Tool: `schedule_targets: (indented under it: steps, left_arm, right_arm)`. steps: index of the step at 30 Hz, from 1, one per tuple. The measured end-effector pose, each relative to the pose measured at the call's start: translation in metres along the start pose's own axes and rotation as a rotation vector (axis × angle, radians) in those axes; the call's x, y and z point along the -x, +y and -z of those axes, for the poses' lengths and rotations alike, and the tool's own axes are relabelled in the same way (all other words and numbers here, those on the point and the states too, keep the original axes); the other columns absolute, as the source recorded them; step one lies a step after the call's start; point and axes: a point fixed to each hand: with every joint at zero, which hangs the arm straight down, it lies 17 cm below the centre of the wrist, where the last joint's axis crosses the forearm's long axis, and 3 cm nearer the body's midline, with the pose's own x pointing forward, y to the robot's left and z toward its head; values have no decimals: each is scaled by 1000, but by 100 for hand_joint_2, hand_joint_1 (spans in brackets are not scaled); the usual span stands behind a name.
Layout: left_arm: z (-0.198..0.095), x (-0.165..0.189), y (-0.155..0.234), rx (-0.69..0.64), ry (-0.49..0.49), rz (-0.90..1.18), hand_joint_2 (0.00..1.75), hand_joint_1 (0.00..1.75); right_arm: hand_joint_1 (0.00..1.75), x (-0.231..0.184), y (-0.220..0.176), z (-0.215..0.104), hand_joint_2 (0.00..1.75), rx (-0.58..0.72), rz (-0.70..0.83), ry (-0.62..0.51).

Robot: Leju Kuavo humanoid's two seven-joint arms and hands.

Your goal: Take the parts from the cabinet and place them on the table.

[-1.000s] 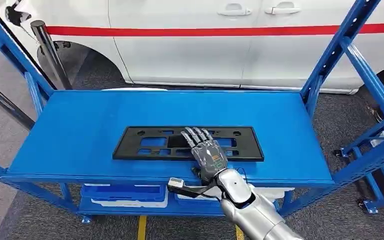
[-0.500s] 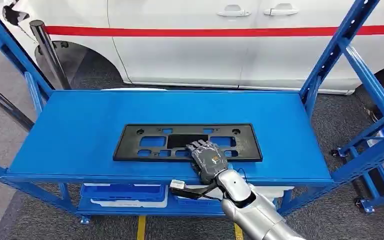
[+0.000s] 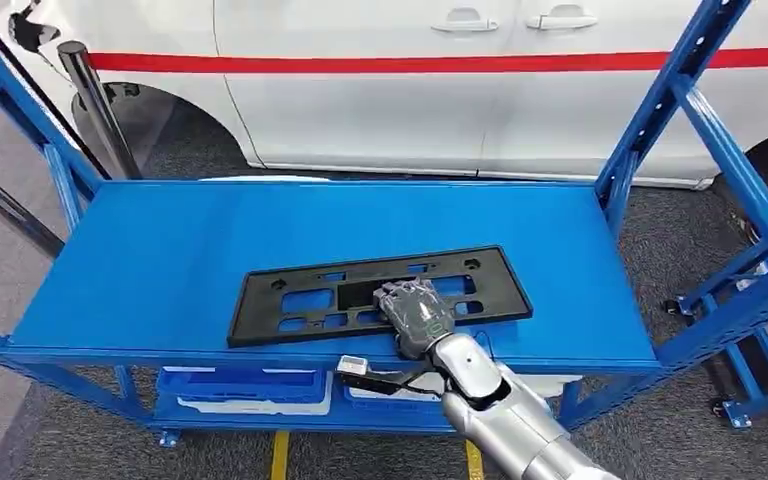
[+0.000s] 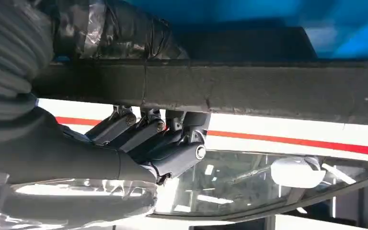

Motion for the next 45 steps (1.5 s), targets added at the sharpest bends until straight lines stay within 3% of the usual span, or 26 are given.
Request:
schedule_targets:
  steps: [7, 18, 23, 28, 34, 45]
  left_arm:
    - [0, -3, 0, -4, -19, 10, 175, 0]
    - [2, 6, 14, -62, 29, 9, 175, 0]
    - [2, 15, 16, -73, 64, 8, 175, 0]
    - [1, 17, 14, -69, 85, 11, 175, 0]
    - [1, 18, 13, -69, 87, 27, 175, 0]
    - [1, 15, 11, -57, 85, 34, 175, 0]
  right_arm:
    - [168, 1, 2, 0, 175, -7, 3, 4]
    - [168, 14, -8, -1, 175, 55, -68, 63]
    - [168, 24, -20, -17, 175, 195, -227, 137]
    - [168, 7, -48, -31, 175, 369, -310, 101]
    - [168, -6, -86, -48, 175, 501, -224, 131]
    - [168, -4, -102, -60, 175, 555, -190, 172]
